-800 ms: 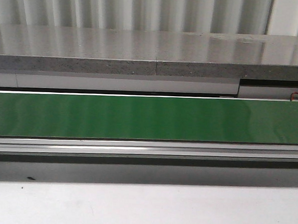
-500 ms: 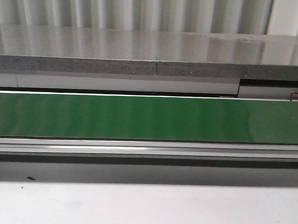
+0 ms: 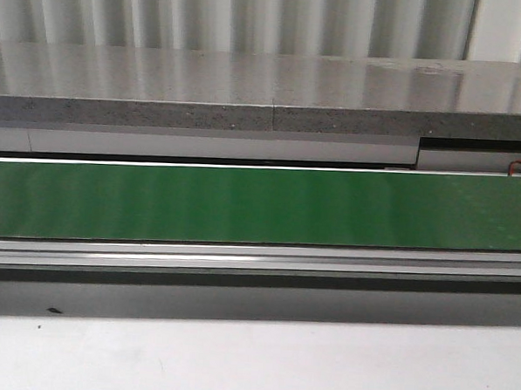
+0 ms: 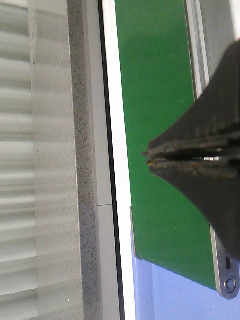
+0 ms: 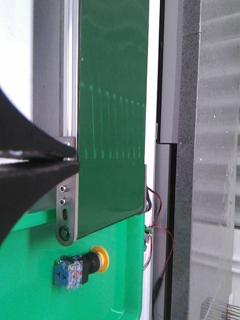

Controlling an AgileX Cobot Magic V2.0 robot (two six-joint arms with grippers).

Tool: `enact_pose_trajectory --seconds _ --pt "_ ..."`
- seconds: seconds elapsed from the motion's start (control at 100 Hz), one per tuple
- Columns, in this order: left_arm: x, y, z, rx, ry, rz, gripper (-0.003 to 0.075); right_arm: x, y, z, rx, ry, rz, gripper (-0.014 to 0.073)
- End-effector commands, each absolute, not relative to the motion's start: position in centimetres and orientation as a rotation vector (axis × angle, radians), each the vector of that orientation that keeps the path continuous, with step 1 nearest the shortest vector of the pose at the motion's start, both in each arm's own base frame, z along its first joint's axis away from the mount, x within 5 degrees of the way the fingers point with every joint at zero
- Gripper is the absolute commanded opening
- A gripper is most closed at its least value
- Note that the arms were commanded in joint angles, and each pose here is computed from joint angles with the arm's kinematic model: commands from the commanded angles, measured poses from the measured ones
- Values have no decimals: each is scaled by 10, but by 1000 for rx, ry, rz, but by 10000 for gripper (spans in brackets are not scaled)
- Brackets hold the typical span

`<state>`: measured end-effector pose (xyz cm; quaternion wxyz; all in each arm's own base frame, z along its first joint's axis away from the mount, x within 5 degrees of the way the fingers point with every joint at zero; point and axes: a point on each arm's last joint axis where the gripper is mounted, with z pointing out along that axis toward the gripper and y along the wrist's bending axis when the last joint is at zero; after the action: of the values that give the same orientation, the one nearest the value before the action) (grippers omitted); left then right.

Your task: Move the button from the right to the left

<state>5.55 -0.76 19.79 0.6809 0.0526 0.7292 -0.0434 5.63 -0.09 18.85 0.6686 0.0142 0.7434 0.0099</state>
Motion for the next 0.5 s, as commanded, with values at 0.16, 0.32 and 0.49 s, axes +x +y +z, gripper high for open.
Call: enact_pose_trajectory --seconds 0.16,0.32,0.49 --pt "55 -8 194 109 1568 -118 -21 48 -1 236 13 1522 8 -68" --pt "55 -8 194 109 1568 -118 -21 48 -2 268 22 1582 -6 -68" --pt "55 -8 194 109 1568 -118 -21 63 -4 297 24 1703 -33 -68"
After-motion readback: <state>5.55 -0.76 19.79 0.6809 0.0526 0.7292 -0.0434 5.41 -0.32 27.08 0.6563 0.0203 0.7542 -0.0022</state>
